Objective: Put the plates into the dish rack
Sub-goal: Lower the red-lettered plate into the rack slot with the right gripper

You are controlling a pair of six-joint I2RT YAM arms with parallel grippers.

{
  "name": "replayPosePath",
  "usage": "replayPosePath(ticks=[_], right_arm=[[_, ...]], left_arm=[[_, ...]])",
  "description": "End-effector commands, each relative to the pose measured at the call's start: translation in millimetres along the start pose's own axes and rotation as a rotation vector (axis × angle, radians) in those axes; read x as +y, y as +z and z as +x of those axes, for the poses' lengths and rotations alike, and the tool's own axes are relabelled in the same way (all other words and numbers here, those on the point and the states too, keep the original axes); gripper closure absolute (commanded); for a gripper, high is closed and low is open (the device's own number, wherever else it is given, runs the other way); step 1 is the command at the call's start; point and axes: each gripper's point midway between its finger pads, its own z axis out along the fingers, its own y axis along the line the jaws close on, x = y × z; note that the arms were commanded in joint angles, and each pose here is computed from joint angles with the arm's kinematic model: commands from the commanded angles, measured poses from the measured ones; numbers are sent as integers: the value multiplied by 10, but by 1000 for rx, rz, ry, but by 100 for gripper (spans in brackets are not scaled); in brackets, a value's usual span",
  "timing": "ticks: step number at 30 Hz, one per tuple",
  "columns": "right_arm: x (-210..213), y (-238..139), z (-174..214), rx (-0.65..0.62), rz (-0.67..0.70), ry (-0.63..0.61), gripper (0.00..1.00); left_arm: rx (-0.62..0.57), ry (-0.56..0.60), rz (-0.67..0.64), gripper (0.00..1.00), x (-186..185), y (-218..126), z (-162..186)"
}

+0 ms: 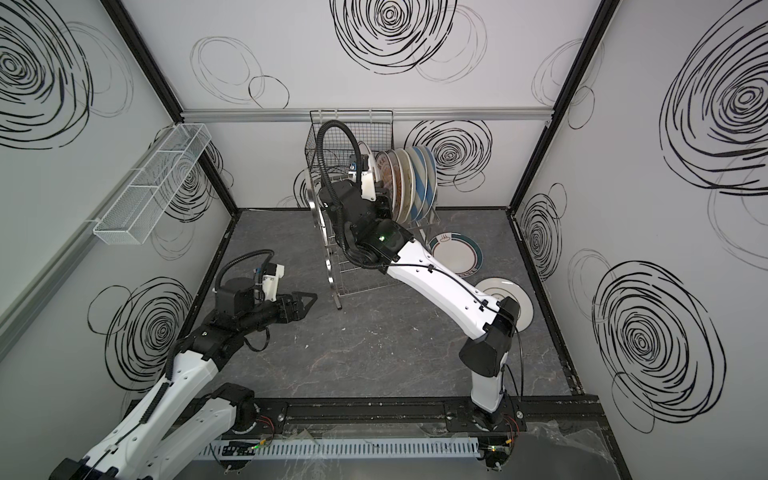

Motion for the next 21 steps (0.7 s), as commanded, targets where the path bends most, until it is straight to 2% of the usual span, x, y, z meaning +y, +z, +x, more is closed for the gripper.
replayPosePath(ticks=[1,10,21], right_arm=[[-124,12,-124,-19,39,62,100],[-165,-96,-387,-60,56,68,100],[-85,27,-218,-34,64,40,100]], left_arm=[[-24,30,25,4,-23,18,-52],[-24,30,31,4,-31,18,-50],[-25,32,35,4,-40,13,-52]])
